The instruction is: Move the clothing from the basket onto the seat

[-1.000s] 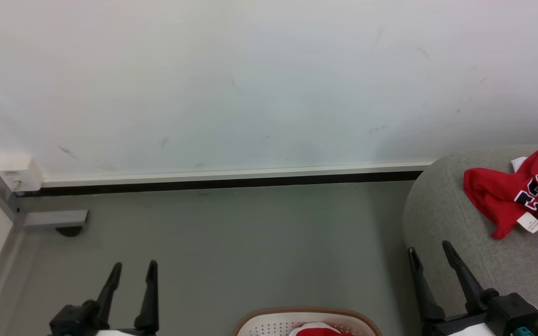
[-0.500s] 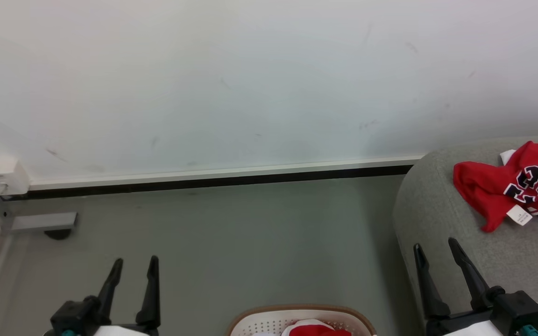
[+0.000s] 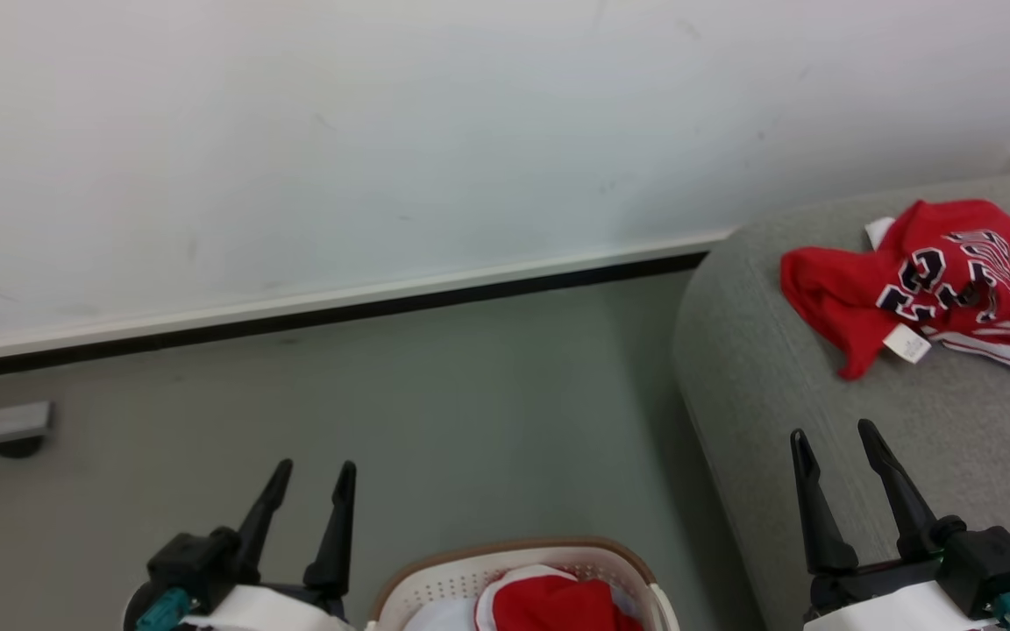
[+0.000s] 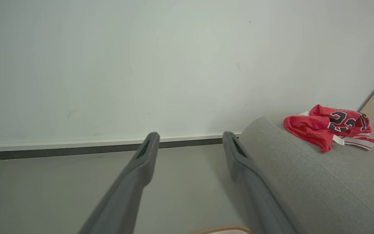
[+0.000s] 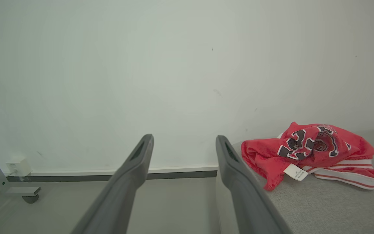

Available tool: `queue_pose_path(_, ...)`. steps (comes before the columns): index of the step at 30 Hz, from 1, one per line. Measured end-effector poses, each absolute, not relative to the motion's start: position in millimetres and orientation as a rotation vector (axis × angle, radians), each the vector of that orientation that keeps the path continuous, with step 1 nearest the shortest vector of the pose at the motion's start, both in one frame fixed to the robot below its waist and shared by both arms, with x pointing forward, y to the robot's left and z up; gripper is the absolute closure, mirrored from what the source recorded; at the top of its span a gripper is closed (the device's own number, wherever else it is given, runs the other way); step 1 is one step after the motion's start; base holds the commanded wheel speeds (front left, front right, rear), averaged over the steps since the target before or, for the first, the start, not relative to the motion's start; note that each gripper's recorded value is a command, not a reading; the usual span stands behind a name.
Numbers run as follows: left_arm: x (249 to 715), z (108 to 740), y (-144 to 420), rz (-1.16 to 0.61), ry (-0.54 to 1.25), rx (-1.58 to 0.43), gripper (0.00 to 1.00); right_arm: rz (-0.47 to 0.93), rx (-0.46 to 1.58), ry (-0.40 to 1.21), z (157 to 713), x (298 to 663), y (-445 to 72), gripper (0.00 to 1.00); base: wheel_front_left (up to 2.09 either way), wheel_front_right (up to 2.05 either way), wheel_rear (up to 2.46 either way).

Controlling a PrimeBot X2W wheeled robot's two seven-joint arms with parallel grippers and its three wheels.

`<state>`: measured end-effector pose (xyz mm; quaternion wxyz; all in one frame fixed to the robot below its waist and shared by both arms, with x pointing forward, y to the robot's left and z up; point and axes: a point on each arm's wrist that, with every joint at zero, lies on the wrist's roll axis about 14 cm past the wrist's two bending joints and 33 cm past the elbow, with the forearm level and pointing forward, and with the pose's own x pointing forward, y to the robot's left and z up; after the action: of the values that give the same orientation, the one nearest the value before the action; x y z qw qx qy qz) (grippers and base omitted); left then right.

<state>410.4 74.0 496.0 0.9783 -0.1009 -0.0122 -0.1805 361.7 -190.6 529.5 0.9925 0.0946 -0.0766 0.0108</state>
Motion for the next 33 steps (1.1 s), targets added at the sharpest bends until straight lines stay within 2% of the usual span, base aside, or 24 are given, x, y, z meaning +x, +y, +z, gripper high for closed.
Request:
queue_pose_path(10, 432, 456, 16, -0.552, 0.088, -0.177, 0.0, -0.077, 0.194, -0.139, 523, 369, -223, 0.0, 0.0, 0.0, 0.0)
queue_pose_path(15, 429, 398, -8, -0.623, 0.297, -0.162, 0.0, -0.124, 0.214, -0.14, 522, 374, -239, 0.0, 0.0, 0.0, 0.0)
queue_pose_path(24, 430, 328, -46, -0.782, 0.518, -0.083, 0.0, -0.185, 0.194, -0.133, 518, 391, -262, 0.0, 0.0, 0.0, 0.0)
queue_pose_path(33, 409, 253, -73, -0.956, 0.728, 0.008, 0.0, -0.231, 0.15, -0.126, 511, 412, -283, 0.0, 0.0, 0.0, 0.0)
